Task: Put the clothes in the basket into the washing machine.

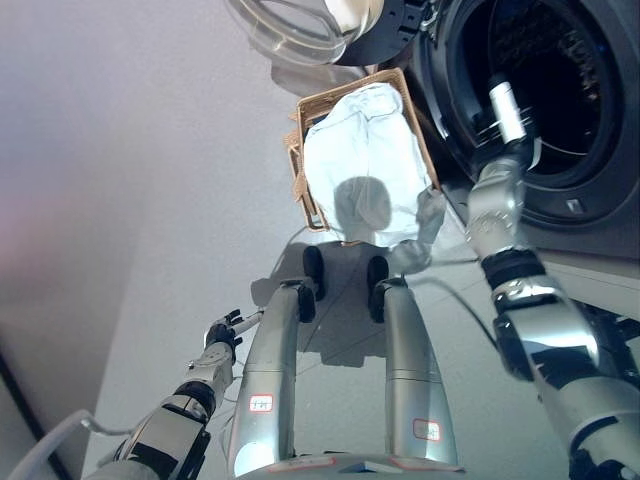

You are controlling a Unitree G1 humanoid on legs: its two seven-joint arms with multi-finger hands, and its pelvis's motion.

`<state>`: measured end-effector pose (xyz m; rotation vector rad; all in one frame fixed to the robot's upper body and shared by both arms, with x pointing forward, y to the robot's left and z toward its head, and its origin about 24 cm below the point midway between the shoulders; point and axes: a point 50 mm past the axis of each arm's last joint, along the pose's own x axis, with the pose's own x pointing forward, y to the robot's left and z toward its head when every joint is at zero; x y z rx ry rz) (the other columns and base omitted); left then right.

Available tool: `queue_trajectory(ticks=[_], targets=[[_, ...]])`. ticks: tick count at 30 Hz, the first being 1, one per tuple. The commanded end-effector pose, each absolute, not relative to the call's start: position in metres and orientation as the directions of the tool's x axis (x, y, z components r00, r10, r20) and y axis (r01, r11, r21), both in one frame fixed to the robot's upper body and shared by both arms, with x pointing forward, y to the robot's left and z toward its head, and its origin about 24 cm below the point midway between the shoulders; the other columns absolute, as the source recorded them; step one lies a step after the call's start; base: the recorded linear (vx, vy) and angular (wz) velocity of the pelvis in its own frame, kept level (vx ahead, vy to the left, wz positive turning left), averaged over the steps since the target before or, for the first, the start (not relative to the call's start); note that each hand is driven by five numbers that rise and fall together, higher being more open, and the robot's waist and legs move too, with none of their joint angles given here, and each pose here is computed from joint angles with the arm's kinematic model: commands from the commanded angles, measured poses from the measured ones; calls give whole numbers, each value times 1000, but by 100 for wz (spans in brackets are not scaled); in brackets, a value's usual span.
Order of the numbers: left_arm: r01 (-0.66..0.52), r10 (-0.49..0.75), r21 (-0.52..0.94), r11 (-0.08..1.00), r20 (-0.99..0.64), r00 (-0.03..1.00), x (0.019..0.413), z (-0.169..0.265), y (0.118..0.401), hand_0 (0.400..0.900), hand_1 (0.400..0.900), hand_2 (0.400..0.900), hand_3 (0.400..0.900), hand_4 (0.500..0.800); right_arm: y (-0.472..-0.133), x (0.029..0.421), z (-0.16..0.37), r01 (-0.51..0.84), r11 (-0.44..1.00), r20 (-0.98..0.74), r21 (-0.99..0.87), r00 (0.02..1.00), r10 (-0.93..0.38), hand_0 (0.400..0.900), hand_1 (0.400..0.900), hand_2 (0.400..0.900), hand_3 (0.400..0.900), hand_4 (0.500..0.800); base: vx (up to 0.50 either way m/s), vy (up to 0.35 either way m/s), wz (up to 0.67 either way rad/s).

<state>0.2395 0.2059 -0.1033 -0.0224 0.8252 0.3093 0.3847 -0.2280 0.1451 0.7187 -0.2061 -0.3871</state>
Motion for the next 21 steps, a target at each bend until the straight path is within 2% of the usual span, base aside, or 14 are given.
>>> queue_trajectory(ticks=[1,5,7,12,15,18,21], targets=[[-344,368,213,915,-791,489,191,-125,241,900,900,900,900,800,-212,373,169,92,886,289,455,925,-245,900,900,900,900,800,-15,39,-5],[-328,360,218,919,-805,473,183,-129,242,900,900,900,900,800,-206,358,119,123,968,177,217,971,-163,900,900,900,900,800,7,43,-2],[-323,359,223,920,-810,464,179,-131,242,900,900,900,900,800,-207,346,88,130,991,92,21,987,-132,900,900,900,900,800,32,46,4],[-280,352,246,928,-825,442,169,-137,238,900,900,900,900,800,-227,303,-1,155,946,-208,-285,953,-219,900,900,900,900,800,56,54,4],[-275,359,259,926,-828,431,163,-139,239,900,900,900,900,800,-236,270,-46,157,925,-380,-346,878,-291,900,900,900,900,800,77,32,6],[-256,362,274,927,-833,419,154,-142,240,900,900,900,900,800,-247,224,-92,149,908,-570,-392,735,-367,900,900,900,900,800,45,24,1],[-233,364,291,928,-843,397,145,-145,242,900,900,900,900,800,-253,175,-126,129,901,-728,-414,548,-413,900,900,900,900,800,28,7,5]])
